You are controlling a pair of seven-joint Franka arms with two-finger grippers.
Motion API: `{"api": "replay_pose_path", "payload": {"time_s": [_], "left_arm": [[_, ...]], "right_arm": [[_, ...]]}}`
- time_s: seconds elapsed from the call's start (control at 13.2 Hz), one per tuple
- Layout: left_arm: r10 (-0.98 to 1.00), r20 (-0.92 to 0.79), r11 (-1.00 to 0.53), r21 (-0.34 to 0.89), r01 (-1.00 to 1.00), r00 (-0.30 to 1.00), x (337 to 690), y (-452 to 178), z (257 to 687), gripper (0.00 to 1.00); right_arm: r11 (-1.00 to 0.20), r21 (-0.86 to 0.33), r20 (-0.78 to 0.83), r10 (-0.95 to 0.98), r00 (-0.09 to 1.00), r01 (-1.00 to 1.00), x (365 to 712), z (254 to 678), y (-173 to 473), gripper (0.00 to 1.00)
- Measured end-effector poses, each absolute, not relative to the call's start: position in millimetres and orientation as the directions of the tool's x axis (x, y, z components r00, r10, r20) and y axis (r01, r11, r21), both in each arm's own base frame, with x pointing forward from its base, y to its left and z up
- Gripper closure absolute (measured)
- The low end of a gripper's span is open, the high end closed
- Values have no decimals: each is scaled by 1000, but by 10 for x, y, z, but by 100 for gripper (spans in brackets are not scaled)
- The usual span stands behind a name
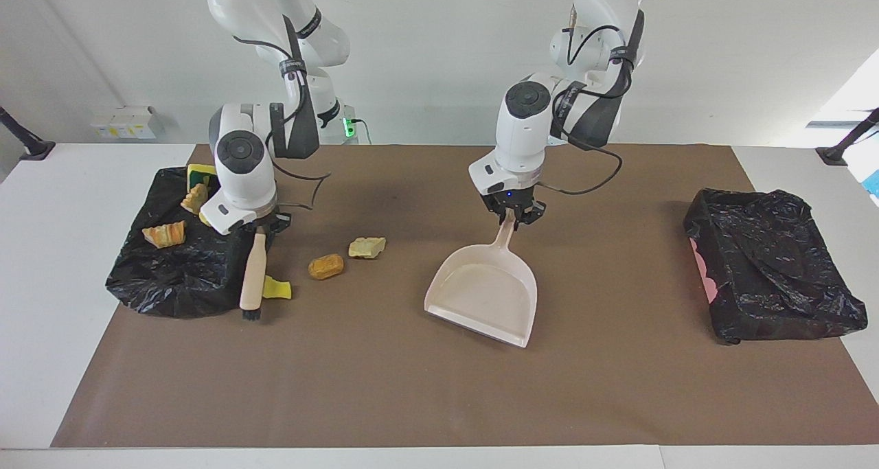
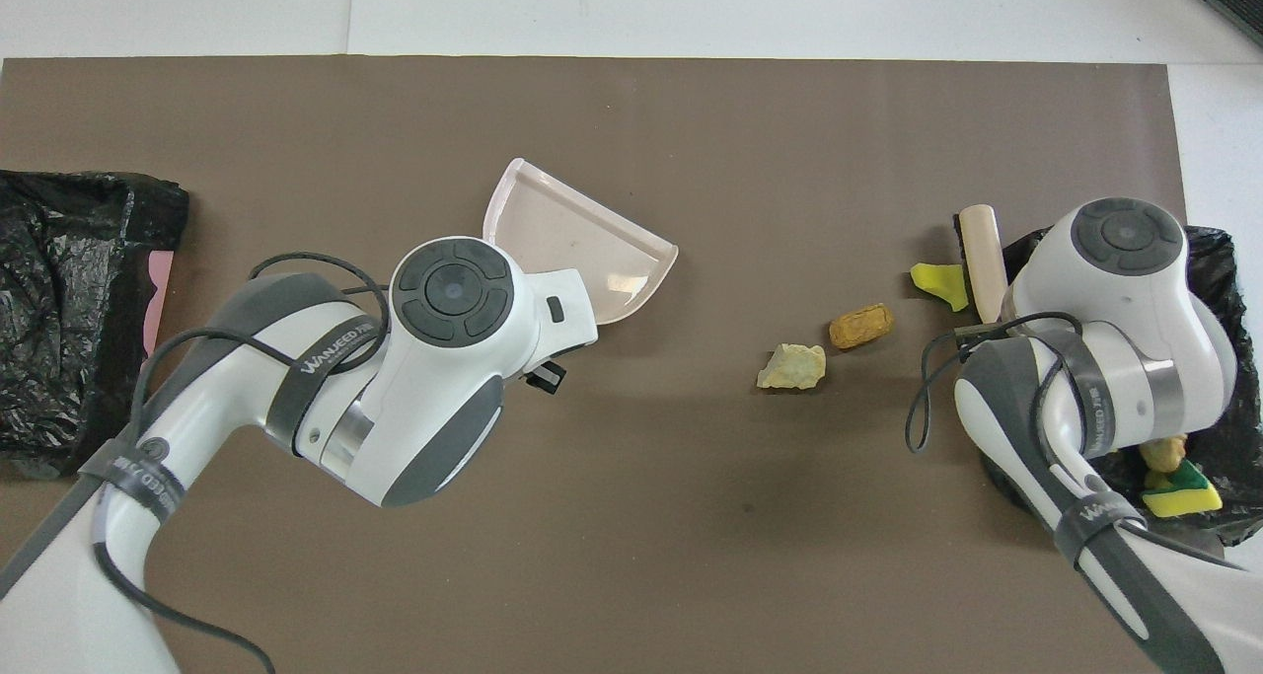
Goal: Sweep and dump trash in bin
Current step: 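Sweep the chunks into the dustpan with the right gripper's brush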
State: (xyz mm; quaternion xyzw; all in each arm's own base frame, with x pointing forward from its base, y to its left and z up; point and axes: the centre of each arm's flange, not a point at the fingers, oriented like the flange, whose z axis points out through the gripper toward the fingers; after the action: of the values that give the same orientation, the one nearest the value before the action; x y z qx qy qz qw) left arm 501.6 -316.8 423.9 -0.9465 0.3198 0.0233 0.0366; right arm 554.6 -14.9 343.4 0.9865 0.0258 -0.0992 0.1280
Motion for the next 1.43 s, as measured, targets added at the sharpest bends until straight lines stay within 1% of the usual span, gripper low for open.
{"api": "replay_pose_path", "payload": {"time_s": [0.15,0.3,0.6,0.91,1.13,1.43], "left_arm": [[-736,-110,-668,-40,-743,667,4995,-3074,4274,69],[-841,-134,-528,-12,-849,524,4967,-3051,4217,69],[-936,-164,-320,26,-947,311,4786,-3010,4071,69],[-955,-149,-260,4,-966,256,4531,-3065,3886,69],[-964,-143,-227,1,-974,224,4365,-3150,3708,69],[-968,-143,-205,-9,-979,204,4210,-3170,3634,69]], "right_arm": [[-967,241,-209,35,977,86,5563,3384,-225,74],[-966,239,-214,50,975,102,5559,3370,-158,74],[-951,231,-240,147,960,204,5482,3275,380,74],[-961,134,-255,202,946,241,5402,3222,744,74],[-956,116,-265,231,936,269,5333,3170,996,74],[-954,60,-269,267,925,293,5132,3133,1718,74]]}}
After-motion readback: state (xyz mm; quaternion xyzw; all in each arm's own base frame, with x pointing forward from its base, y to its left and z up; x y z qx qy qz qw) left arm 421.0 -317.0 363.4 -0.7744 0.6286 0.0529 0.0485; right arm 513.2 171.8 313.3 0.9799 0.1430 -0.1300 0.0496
